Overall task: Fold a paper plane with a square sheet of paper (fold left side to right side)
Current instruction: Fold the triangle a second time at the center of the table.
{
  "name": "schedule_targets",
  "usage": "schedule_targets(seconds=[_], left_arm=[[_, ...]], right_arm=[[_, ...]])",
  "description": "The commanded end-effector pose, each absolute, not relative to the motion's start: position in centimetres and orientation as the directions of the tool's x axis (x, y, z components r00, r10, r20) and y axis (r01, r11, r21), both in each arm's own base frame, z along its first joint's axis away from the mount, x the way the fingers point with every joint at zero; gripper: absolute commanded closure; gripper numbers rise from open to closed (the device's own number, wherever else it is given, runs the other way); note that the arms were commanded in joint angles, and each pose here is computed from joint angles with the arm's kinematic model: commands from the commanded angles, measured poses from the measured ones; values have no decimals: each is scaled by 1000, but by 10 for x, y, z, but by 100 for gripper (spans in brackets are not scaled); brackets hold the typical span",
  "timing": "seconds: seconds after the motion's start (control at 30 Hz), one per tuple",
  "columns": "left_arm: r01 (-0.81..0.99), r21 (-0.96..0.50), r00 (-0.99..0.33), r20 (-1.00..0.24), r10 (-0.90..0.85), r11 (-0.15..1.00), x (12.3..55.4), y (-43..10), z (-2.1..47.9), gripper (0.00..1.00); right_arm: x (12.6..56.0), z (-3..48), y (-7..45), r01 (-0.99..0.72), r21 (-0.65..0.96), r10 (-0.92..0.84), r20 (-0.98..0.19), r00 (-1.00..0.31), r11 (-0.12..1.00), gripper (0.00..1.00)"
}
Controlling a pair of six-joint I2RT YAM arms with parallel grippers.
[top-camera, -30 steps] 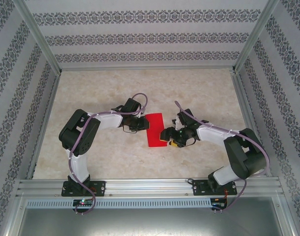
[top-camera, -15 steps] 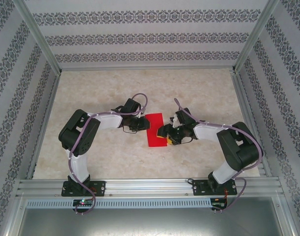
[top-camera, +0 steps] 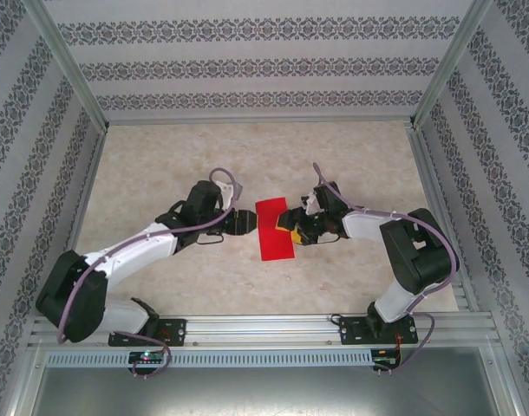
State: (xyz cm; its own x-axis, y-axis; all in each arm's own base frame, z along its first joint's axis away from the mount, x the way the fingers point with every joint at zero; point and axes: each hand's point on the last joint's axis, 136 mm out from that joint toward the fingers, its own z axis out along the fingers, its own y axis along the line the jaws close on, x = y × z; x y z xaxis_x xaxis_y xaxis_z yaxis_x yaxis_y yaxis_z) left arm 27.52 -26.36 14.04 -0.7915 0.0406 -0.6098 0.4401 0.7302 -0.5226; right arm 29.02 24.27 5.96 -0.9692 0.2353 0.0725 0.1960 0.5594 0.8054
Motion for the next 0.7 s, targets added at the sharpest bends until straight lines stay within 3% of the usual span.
schedule_targets(seconds=[0.0, 0.3, 0.67], left_arm=[[510, -409, -737, -661, 140, 757, 260, -270, 132, 37], [665, -143, -587, -706, 396, 733, 232, -327, 131, 30], [706, 95, -518, -606, 603, 702, 226, -367, 92, 26]], right_arm=[[299, 71, 245, 178, 821, 221, 65, -973, 542, 42], [315, 83, 247, 158, 833, 208, 53, -977, 530, 43], [322, 83, 250, 161, 835, 209, 57, -976, 526, 42]])
